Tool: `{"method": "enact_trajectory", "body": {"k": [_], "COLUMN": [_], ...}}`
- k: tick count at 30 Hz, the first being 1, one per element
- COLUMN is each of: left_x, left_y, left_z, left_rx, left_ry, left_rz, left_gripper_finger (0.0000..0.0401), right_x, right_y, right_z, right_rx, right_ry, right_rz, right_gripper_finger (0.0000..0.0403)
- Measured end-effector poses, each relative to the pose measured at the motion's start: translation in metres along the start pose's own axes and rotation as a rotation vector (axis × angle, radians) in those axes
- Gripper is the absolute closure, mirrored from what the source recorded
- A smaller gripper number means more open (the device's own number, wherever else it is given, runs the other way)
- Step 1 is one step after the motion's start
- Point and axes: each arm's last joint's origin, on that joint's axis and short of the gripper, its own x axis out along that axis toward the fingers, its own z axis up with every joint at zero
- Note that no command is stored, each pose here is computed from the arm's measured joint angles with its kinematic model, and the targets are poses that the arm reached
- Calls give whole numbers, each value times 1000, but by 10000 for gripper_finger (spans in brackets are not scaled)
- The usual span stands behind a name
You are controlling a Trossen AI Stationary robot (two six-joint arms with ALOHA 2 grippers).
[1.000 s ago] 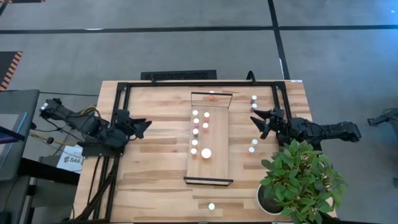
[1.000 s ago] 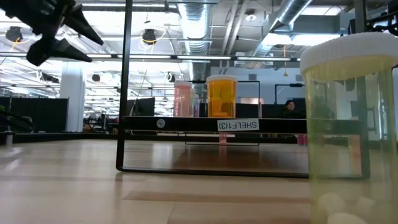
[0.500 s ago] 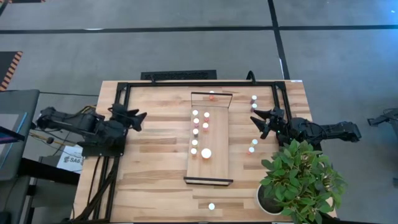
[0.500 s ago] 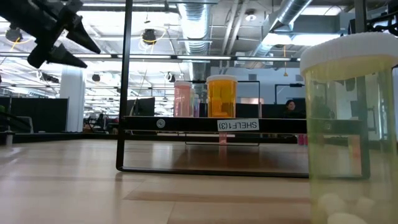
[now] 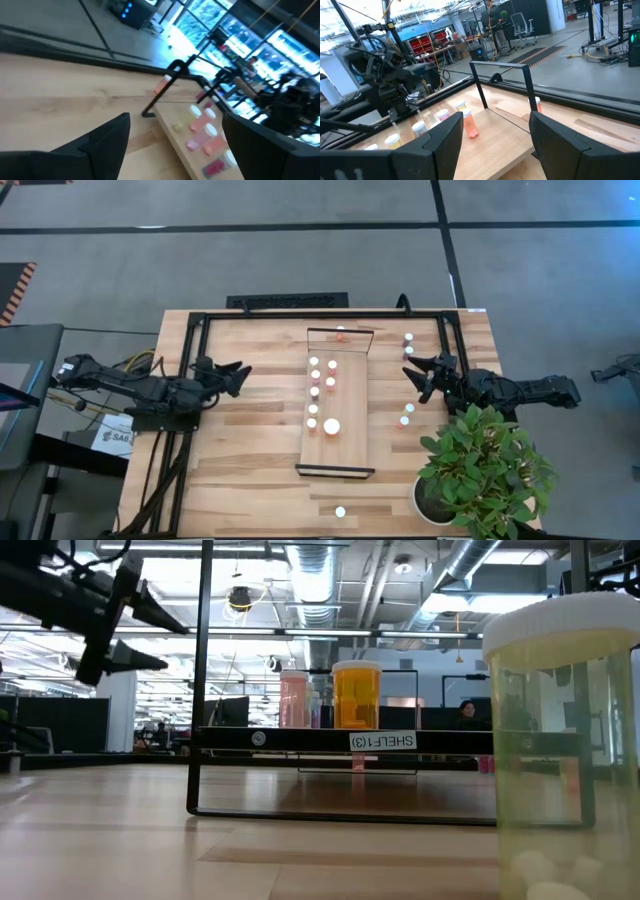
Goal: Pick and place medicine bottles onto shelf by color
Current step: Put the pink pill bottle on the shelf
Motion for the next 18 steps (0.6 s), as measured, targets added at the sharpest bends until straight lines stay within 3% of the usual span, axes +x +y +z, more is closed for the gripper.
{"method": "enact_trajectory", "body": {"k": [7,14,18], "left_x": [5,4,4], "left_y": [18,22,23], "left_z": [-22,-26,-27], "left_rx": [-77,-14,-76], "left_ry": [7,26,37], "left_rz": [-53,-34,-28], "left_gripper_finger": [98,98,98], "right_x": [0,0,0], "right_y": [0,0,0], "right_z": [0,0,0], "right_rx": [-1,0,0], "right_ry": [0,0,0], "right_rz": [0,0,0], "right_gripper_finger": [152,152,152]}}
